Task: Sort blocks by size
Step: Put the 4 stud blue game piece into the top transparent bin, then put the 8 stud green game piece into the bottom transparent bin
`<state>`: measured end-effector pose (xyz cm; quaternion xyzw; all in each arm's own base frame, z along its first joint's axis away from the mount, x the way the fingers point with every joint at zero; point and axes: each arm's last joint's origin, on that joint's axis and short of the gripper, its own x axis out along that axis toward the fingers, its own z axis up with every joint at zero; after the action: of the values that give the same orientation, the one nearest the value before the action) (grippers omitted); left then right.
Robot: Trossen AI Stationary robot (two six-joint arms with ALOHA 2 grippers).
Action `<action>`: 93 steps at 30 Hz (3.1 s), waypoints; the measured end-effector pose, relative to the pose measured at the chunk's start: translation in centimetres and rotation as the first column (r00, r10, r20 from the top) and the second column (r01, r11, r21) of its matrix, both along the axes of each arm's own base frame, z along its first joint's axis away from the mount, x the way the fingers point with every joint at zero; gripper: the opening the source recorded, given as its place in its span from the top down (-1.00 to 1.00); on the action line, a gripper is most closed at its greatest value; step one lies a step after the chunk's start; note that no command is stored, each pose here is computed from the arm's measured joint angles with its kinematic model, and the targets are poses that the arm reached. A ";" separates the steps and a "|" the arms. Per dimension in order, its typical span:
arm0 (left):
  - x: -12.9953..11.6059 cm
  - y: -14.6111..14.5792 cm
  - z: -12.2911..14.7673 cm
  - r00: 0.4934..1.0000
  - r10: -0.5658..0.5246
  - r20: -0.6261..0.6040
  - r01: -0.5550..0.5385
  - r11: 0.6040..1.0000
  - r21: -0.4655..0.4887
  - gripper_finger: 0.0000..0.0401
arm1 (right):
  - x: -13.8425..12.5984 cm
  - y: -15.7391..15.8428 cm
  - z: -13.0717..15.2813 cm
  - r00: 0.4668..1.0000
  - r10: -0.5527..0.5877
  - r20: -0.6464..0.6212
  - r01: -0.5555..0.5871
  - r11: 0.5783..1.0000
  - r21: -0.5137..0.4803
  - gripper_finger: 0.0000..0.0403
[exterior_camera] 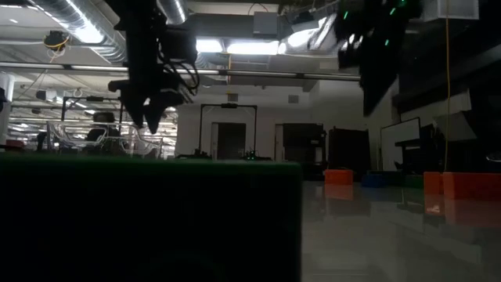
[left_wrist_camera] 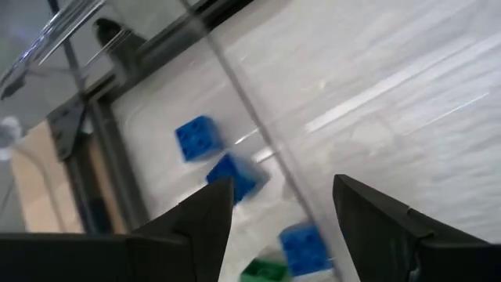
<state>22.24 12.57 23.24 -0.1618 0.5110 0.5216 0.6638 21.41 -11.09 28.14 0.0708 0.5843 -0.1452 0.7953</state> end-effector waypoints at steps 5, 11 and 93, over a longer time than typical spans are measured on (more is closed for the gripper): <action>0.7 -0.5 0.1 0.999 -0.030 0.040 0.029 0.999 0.020 -0.02 | 0.5 -3.1 -3.6 0.984 -0.042 -0.175 0.056 0.995 0.081 -0.06; 1.5 -1.3 0.2 0.995 -0.071 0.068 0.069 0.997 0.034 -0.02 | 0.3 -6.1 -6.6 0.952 -0.100 -0.288 0.136 0.985 0.108 -0.06; 4.0 -5.1 0.6 0.952 -0.269 0.147 0.258 0.962 0.089 -0.02 | 2.1 -6.1 -11.4 0.920 -0.151 -0.362 0.143 0.988 -0.049 0.37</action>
<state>26.22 7.51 23.80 -0.1100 0.4555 0.4311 0.7711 23.55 -17.19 16.71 0.0776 0.7131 -0.2215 0.6606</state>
